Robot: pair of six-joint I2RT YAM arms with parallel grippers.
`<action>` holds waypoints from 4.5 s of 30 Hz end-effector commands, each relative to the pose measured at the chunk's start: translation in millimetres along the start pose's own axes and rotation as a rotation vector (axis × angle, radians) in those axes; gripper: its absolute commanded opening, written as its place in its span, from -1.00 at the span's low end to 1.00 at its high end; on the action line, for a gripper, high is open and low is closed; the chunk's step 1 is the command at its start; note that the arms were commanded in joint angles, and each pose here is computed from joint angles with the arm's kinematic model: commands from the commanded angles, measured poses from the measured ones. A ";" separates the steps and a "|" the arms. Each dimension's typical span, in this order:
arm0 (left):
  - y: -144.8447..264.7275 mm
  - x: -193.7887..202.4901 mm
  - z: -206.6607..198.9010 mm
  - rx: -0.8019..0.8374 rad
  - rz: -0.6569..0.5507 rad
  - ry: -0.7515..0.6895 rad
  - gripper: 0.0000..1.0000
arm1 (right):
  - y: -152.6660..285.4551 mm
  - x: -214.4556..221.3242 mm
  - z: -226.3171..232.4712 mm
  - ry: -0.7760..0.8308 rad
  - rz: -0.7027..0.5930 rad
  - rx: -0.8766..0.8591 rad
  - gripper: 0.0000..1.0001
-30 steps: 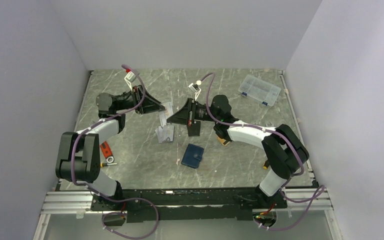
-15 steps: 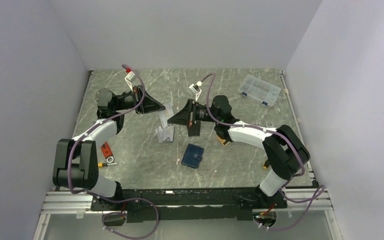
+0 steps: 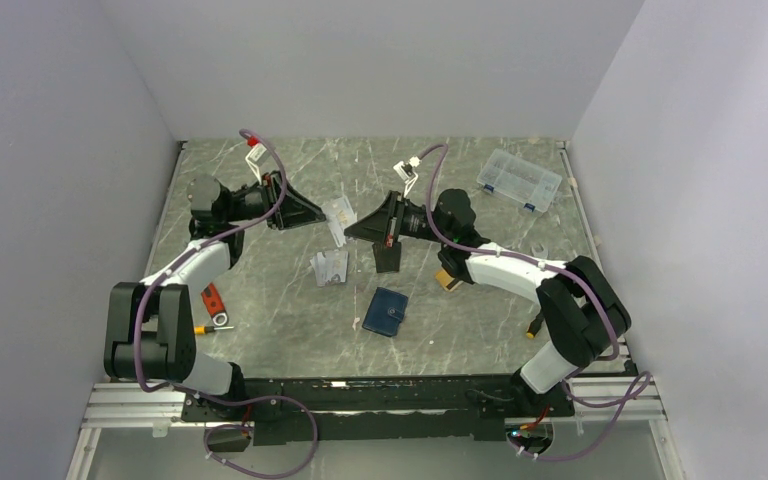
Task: Put the credit cards into the card holder
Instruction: Pick up the credit card from the storage box, then open the card holder at the center of the board.
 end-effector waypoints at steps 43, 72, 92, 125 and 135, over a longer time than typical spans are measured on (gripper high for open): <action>-9.2 -2.9 -13.9 0.037 0.035 -0.044 -0.86 | -2.6 -33.0 22.4 0.140 -0.004 -0.084 -0.62; -28.0 67.2 31.2 -0.387 0.406 -0.060 -0.06 | 53.4 46.1 -28.8 0.111 0.200 0.580 -1.00; -38.2 162.6 -12.5 -0.225 0.714 -1.027 0.01 | 55.9 105.0 -37.2 0.238 0.288 1.037 -1.00; -101.0 219.4 14.2 -0.281 0.809 -1.183 0.26 | 101.1 129.9 -34.4 0.193 0.223 1.093 -1.00; -109.8 218.7 23.1 -0.280 0.834 -1.236 0.24 | 105.1 121.4 -32.2 0.187 0.194 1.068 -1.00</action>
Point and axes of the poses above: each gripper's point midway between its finger pads, its own y axis back along the fingers, its own z axis along the line the jaws close on, x = y × z, the point moved 9 cm from there along y, back along the fingers, and after that the axes turned 4 degrees about y, right-handed, at the moved point
